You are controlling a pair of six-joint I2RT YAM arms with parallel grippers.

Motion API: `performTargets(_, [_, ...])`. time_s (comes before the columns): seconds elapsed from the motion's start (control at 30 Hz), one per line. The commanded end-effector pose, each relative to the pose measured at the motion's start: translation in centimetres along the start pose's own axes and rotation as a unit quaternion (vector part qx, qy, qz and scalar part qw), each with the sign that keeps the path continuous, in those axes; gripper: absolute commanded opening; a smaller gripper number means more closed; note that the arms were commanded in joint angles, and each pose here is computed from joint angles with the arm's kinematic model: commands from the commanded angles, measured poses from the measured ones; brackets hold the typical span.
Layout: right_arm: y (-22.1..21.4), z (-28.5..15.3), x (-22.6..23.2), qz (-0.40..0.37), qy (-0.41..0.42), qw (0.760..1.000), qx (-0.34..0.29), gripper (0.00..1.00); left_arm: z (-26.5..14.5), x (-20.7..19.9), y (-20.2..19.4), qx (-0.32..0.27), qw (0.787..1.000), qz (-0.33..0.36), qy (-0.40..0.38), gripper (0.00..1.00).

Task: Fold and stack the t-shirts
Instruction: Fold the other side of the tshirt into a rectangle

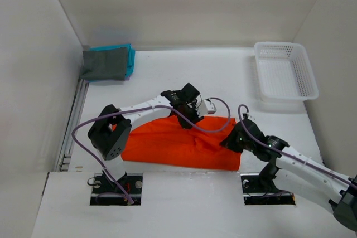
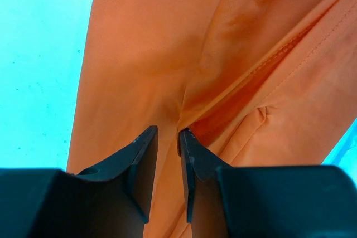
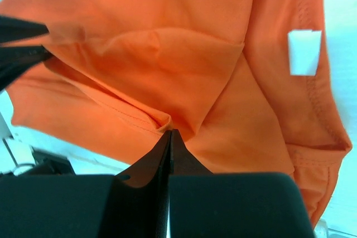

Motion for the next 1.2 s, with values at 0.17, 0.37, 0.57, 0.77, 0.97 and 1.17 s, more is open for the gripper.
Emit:
performTargets(0.17, [-2.0,-0.3,-1.2,-0.007,0.043,0.998,0.05,0.05,-0.3,-0.3,-0.1,0.009,1.0,0.008,-0.015,0.24])
performTargets(0.37, [-3.6,-1.3,-1.2,-0.053,0.071,0.991,0.103,0.19,-0.9,-1.0,-0.9,0.027,0.998,0.014,-0.049,0.4])
performTargets(0.57, [-3.2,-4.0,1.0,-0.124,0.113,0.981,0.092,0.2,-3.0,-1.1,-2.5,0.044,0.996,0.05,-0.063,0.54])
performTargets(0.77, [0.9,-2.5,4.2,-0.125,0.095,0.987,-0.024,0.11,-4.6,-1.1,-2.3,0.025,0.995,0.065,-0.069,0.64])
performTargets(0.97, [3.3,2.3,4.4,-0.089,0.06,0.992,-0.059,0.07,-5.8,1.1,-3.4,0.003,0.999,0.019,-0.04,0.66])
performTargets(1.17, [0.9,4.4,4.9,-0.11,0.096,0.989,0.018,0.01,-5.3,4.7,-2.6,-0.026,0.997,-0.059,0.048,0.68])
Point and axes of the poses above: each gripper's point midway between its finger pads, its own z axis out along the fingers, its own x axis along the line the jaws close on, y = z × x, the point moved 9 cm from there along -z, back along the fingers, and after that the axes turned 13 degrees about z, right-handed, at the moved point
